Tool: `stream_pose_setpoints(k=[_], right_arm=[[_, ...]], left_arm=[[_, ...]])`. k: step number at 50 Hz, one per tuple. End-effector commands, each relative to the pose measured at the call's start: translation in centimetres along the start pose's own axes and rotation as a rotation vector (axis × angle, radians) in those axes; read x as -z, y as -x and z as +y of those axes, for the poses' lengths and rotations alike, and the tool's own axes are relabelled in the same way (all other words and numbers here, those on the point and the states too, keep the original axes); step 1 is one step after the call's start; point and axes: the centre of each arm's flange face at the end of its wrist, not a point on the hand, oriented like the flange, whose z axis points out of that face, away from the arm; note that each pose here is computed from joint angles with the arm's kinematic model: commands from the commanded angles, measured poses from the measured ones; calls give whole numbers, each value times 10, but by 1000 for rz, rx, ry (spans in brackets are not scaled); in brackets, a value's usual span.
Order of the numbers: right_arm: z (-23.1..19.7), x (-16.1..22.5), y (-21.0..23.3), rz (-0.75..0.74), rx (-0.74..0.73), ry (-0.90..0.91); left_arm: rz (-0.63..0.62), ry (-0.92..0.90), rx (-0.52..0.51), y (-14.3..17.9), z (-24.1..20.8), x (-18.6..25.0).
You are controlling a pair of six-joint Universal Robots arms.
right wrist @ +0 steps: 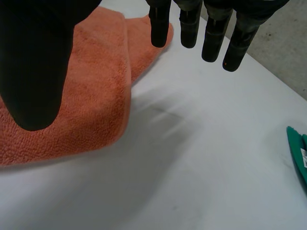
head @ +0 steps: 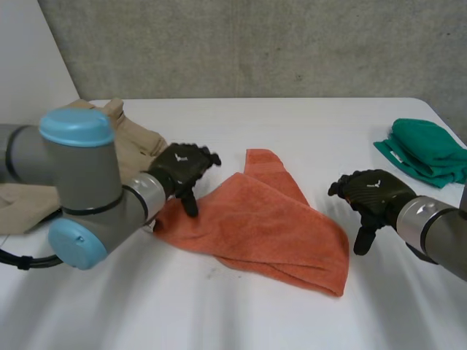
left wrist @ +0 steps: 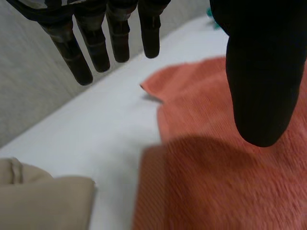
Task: Fold the laundry.
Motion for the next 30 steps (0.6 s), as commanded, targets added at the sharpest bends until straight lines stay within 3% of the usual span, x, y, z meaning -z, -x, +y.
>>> stream_pose_setpoints(k=[1, 10, 17, 23, 30], right_arm=[[8, -2, 4, 7, 9, -9], [13, -5, 6, 19, 3, -23], [7, -8, -4, 49, -6, -49], [-7, -9, -13, 71, -54, -90], [-17, -7, -31, 81, -223, -83]], left_arm=[[-42, 74, -88, -4, 17, -4], [-78, 138, -91, -5, 39, -17], [-75, 102, -117, -9, 27, -17], [-145, -109, -145, 3, -45, 9], [-253, -414, -167, 19, -129, 60]])
